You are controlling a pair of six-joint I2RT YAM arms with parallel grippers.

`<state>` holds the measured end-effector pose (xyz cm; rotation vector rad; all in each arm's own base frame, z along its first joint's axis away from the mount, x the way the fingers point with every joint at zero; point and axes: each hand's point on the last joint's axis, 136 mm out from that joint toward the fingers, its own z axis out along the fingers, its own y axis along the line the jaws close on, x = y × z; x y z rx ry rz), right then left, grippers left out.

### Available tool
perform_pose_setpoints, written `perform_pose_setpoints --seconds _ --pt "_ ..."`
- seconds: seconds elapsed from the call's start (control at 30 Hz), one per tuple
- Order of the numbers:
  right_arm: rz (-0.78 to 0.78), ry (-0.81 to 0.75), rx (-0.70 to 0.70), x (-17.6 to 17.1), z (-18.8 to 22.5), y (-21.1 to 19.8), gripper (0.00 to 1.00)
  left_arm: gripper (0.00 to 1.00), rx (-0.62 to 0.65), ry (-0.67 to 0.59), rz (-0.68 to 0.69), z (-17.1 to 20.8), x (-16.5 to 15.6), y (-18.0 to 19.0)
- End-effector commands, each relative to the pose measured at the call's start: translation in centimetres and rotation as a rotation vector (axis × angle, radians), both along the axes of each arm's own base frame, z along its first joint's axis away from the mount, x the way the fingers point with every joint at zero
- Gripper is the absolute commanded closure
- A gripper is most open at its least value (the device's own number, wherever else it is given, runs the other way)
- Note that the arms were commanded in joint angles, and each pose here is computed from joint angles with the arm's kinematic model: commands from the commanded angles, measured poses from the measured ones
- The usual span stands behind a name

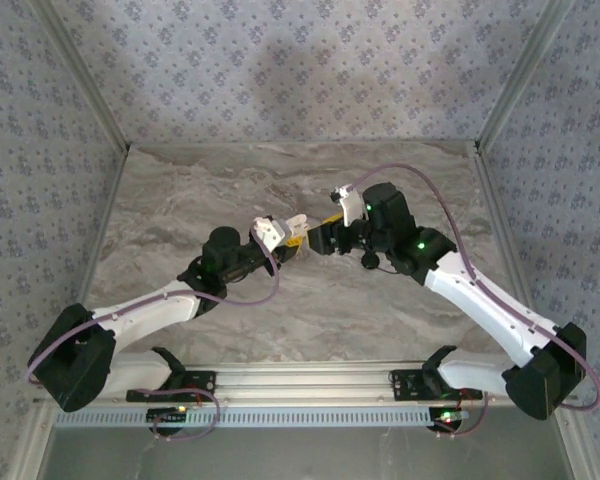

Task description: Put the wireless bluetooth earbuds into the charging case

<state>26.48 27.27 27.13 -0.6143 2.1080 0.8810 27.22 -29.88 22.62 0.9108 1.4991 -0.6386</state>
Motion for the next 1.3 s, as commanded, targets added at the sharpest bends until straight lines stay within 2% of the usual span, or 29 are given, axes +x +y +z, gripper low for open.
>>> perform_pose_setpoints --seconds 0.0,0.23,0.4,0.87,1.27 --pt "-0.007 0.015 0.015 -0.2 1.8 -0.1 0.45 0.89 -0.02 -0.046 -0.004 1.9 -0.1 0.0" --pt "-0.042 0.22 0.038 -0.5 3.0 1.1 0.54 0.89 -0.003 -0.034 -0.004 1.3 -0.2 0.1" --pt "-0.024 0.262 0.06 -0.6 3.0 2.6 0.6 0.89 -0.004 -0.032 -0.005 1.4 -0.2 0.1" --pt "0.039 0.311 0.062 0.3 1.1 5.3 0.58 0.89 -0.034 -0.025 -0.018 2.0 -0.3 -0.2" --pt "0.049 0.337 0.044 0.7 -0.4 5.9 0.58 0.89 -0.052 -0.026 -0.024 2.4 -0.4 -0.3"
